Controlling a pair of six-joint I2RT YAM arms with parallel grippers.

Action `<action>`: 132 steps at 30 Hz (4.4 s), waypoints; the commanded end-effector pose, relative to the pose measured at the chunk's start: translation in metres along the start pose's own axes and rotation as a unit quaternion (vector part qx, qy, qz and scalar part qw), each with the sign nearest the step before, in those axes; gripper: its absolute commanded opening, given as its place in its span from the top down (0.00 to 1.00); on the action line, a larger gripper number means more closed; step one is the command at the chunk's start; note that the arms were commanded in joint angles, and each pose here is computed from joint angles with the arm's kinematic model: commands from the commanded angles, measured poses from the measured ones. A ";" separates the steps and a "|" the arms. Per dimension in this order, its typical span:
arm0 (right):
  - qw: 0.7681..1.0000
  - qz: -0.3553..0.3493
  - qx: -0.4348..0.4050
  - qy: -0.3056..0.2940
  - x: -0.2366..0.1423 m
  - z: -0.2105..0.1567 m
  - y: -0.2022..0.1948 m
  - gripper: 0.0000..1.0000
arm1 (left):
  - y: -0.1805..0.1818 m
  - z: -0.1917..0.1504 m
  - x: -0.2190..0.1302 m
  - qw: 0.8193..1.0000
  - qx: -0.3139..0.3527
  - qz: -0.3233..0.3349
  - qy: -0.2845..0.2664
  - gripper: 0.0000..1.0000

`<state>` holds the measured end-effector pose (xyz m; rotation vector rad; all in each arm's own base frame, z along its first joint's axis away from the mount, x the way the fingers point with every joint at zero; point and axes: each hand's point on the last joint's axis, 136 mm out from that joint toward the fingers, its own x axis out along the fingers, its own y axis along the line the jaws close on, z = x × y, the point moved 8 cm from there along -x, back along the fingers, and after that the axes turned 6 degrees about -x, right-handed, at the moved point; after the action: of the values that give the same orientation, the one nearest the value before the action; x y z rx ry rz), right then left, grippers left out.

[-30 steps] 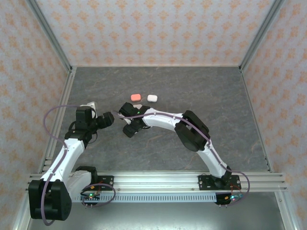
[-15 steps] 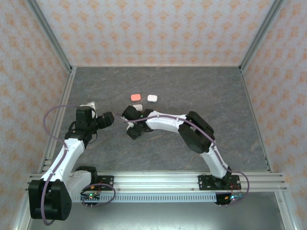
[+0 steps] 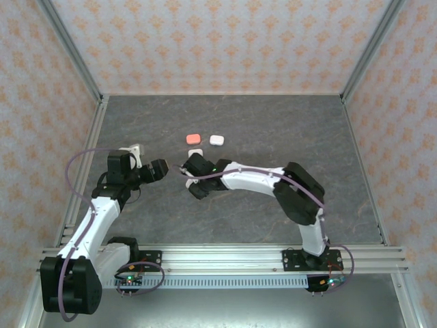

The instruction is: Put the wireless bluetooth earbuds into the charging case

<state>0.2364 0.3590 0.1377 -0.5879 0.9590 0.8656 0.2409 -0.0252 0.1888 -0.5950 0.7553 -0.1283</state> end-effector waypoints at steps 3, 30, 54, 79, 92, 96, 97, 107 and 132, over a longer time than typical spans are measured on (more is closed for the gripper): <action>0.990 -0.029 -0.024 -0.134 -0.079 0.019 -0.014 0.59 | -0.046 0.025 -0.024 0.988 0.016 -0.153 -0.015 0.14; 0.937 -0.114 -0.118 -0.307 -0.211 0.008 -0.025 0.59 | -0.177 0.018 -0.056 0.904 0.146 -0.399 0.057 0.30; 0.947 -0.137 -0.077 -0.281 -0.208 0.002 -0.040 0.31 | -0.190 0.014 -0.052 0.901 0.166 -0.399 0.045 0.80; 0.881 0.073 0.080 -0.461 -0.275 -0.015 -0.074 0.02 | -0.195 -0.006 -0.069 0.849 0.257 -0.437 -0.150 0.97; 0.886 0.047 0.106 -0.449 -0.262 -0.005 -0.085 0.10 | -0.205 -0.013 -0.070 0.838 0.276 -0.452 -0.133 0.97; 0.887 0.041 0.115 -0.446 -0.260 -0.003 -0.092 0.11 | -0.206 -0.015 -0.068 0.836 0.286 -0.452 -0.124 0.97; 0.887 0.042 0.117 -0.444 -0.259 -0.002 -0.093 0.11 | -0.206 -0.016 -0.068 0.836 0.287 -0.452 -0.122 0.97; 0.888 0.051 0.119 -0.441 -0.263 0.007 -0.101 0.11 | -0.204 -0.018 -0.064 0.837 0.295 -0.447 -0.114 0.97; 0.920 0.074 0.287 -0.257 -0.165 -0.022 -0.118 0.37 | -0.187 -0.029 -0.107 0.807 0.335 -0.463 -0.151 1.00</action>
<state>0.2727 0.2093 0.3034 0.1458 0.6186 0.7465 0.1692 -0.1603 0.3422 -0.2691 0.0274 -1.1003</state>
